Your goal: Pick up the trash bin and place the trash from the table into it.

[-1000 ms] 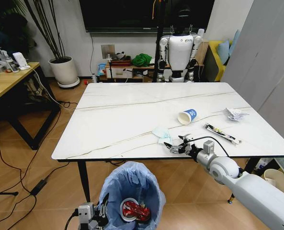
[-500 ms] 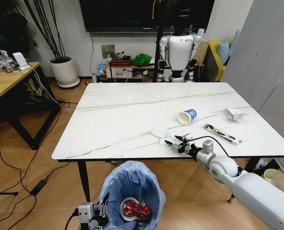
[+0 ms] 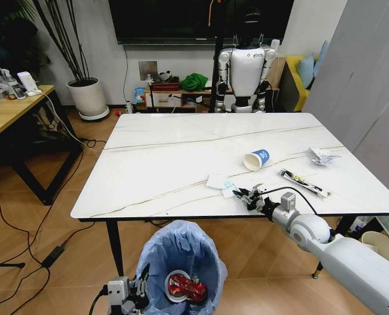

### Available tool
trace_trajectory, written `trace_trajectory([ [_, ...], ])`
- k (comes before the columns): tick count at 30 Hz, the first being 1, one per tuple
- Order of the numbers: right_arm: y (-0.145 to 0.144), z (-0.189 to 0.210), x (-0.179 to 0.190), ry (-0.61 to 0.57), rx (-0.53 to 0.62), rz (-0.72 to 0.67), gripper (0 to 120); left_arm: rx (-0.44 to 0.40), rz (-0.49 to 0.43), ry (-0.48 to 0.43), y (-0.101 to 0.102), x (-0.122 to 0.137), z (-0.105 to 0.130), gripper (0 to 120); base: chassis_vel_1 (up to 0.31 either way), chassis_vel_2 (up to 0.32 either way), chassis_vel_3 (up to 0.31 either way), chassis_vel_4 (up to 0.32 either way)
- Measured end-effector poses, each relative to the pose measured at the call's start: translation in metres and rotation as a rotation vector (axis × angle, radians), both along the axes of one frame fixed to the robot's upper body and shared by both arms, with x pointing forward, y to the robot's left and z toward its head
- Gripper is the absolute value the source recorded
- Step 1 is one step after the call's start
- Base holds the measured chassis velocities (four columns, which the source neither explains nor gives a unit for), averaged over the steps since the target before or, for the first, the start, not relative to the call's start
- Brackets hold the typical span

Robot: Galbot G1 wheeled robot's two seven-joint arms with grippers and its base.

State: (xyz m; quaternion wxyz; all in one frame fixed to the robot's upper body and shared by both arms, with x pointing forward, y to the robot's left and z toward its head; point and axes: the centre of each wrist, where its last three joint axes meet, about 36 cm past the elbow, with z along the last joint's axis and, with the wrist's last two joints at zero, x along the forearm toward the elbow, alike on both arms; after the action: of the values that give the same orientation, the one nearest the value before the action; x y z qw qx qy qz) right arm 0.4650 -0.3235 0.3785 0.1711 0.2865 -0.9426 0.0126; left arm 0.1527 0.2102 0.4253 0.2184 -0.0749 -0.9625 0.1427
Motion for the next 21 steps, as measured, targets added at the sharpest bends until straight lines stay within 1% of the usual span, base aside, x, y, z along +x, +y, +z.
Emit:
trace_trajectory([
  [6, -0.005, 0.012, 0.000, -0.023, 0.006, 0.004, 0, -0.001, -0.008, 0.000, 0.000, 0.001, 0.000, 0, 0.000, 0.000, 0.000, 0.000],
  [8, -0.017, 0.027, -0.001, -0.049, 0.010, -0.001, 0, -0.004, -0.016, -0.001, -0.002, 0.001, -0.001, 0, 0.000, 0.000, 0.000, 0.000],
  [9, -0.017, 0.027, -0.001, -0.049, 0.010, -0.001, 0, -0.004, -0.016, -0.001, -0.002, 0.001, -0.001, 0, 0.000, 0.000, 0.000, 0.000],
  [12, -0.037, 0.057, -0.006, -0.106, 0.019, 0.004, 0, -0.013, -0.024, 0.003, -0.004, 0.001, -0.001, 0, 0.000, 0.000, 0.000, 0.000],
  [14, -0.037, 0.057, -0.006, -0.106, 0.019, 0.004, 0, -0.013, -0.024, 0.003, -0.004, 0.001, -0.001, 0, 0.000, 0.000, 0.000, 0.000],
  [15, -0.046, 0.079, -0.010, -0.173, 0.034, 0.037, 0, -0.027, -0.027, 0.007, -0.007, 0.001, 0.000, 0, 0.000, 0.000, 0.000, 0.000],
  [16, -0.050, 0.109, -0.015, -0.270, 0.046, 0.121, 0, -0.047, -0.023, 0.016, -0.013, 0.001, -0.001, 0, 0.000, 0.000, 0.000, 0.000],
  [18, -0.049, 0.130, -0.018, -0.330, 0.047, 0.200, 0, -0.053, -0.016, 0.021, -0.017, 0.001, -0.003, 0, 0.000, 0.000, 0.000, 0.000],
  [19, -0.048, 0.137, -0.020, -0.349, 0.048, 0.228, 0, -0.054, -0.014, 0.021, -0.018, 0.001, -0.003, 0, 0.000, 0.000, 0.000, 0.000],
  [20, -0.048, 0.137, -0.020, -0.349, 0.048, 0.228, 0, -0.054, -0.014, 0.021, -0.018, 0.001, -0.003, 0, 0.000, 0.000, 0.000, 0.000],
  [21, -0.045, 0.145, -0.022, -0.371, 0.049, 0.267, 0, -0.054, -0.009, 0.023, -0.019, 0.001, -0.004, 0, 0.000, 0.000, 0.000, 0.000],
])
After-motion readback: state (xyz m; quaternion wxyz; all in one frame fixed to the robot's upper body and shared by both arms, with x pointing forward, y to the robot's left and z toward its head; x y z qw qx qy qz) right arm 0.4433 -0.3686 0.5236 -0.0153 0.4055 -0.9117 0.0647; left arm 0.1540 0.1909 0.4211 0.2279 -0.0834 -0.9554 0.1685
